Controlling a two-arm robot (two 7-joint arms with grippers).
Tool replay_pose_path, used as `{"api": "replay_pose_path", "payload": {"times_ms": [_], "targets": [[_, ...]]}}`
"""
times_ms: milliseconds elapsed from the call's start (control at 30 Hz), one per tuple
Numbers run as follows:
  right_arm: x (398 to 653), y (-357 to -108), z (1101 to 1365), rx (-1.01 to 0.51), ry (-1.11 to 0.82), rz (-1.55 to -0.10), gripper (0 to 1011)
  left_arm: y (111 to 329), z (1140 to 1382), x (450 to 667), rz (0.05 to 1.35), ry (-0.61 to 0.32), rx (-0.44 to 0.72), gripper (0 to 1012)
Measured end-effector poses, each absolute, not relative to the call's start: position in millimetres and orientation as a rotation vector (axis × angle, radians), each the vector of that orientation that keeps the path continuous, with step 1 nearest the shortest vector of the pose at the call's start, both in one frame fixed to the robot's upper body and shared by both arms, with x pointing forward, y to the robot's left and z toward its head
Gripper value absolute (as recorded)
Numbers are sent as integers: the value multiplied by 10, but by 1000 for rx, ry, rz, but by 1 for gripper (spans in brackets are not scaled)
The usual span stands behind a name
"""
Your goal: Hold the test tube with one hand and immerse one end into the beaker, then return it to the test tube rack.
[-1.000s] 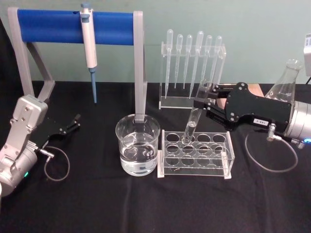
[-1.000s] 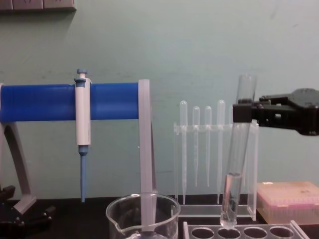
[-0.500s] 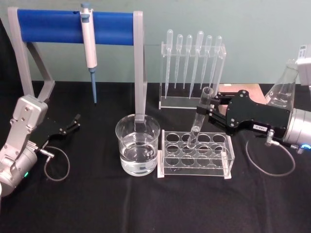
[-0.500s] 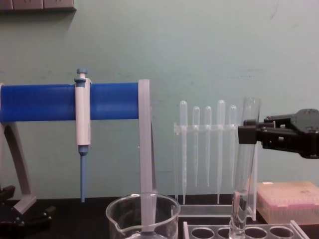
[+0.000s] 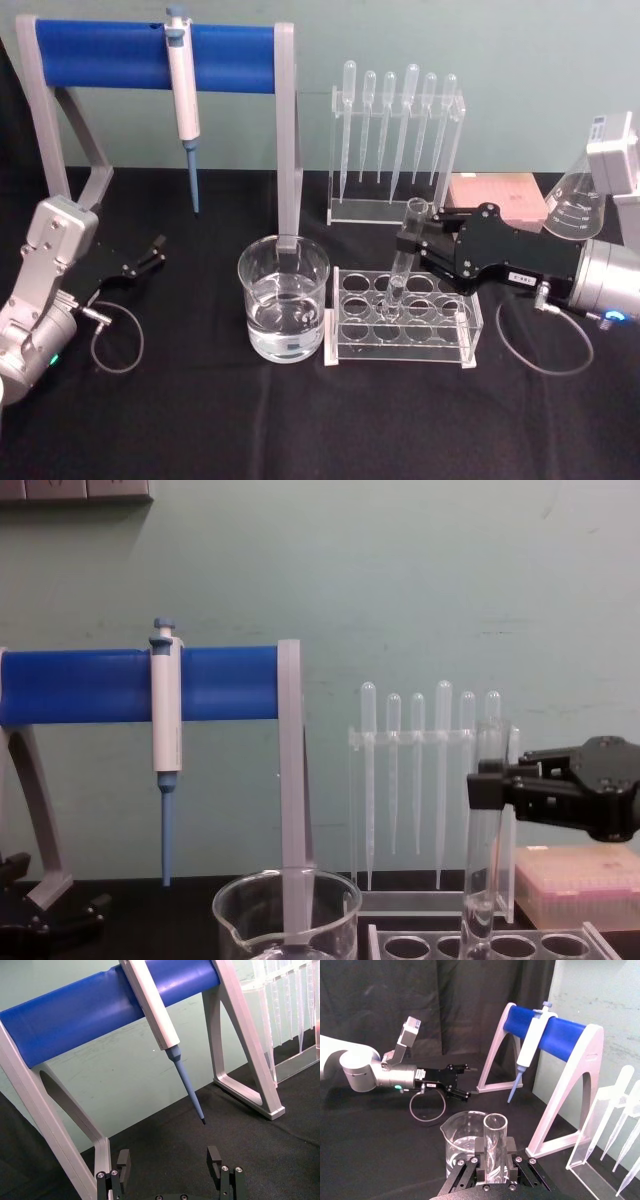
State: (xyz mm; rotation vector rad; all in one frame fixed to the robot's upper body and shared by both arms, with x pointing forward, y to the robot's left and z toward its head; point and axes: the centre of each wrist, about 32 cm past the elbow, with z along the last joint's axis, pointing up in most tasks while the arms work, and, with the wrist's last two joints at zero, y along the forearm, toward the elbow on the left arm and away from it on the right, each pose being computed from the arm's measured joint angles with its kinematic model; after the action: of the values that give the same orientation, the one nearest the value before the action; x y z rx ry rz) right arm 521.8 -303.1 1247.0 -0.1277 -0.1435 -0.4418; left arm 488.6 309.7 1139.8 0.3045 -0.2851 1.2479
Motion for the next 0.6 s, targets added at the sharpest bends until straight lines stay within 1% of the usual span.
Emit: {"api": "replay_pose_path", "payload": {"times_ms": [600], "targets": [[5178,-2994,12323,-142,-129,-446,242,3097,11398,4886,1248,-285,304,1000]]}}
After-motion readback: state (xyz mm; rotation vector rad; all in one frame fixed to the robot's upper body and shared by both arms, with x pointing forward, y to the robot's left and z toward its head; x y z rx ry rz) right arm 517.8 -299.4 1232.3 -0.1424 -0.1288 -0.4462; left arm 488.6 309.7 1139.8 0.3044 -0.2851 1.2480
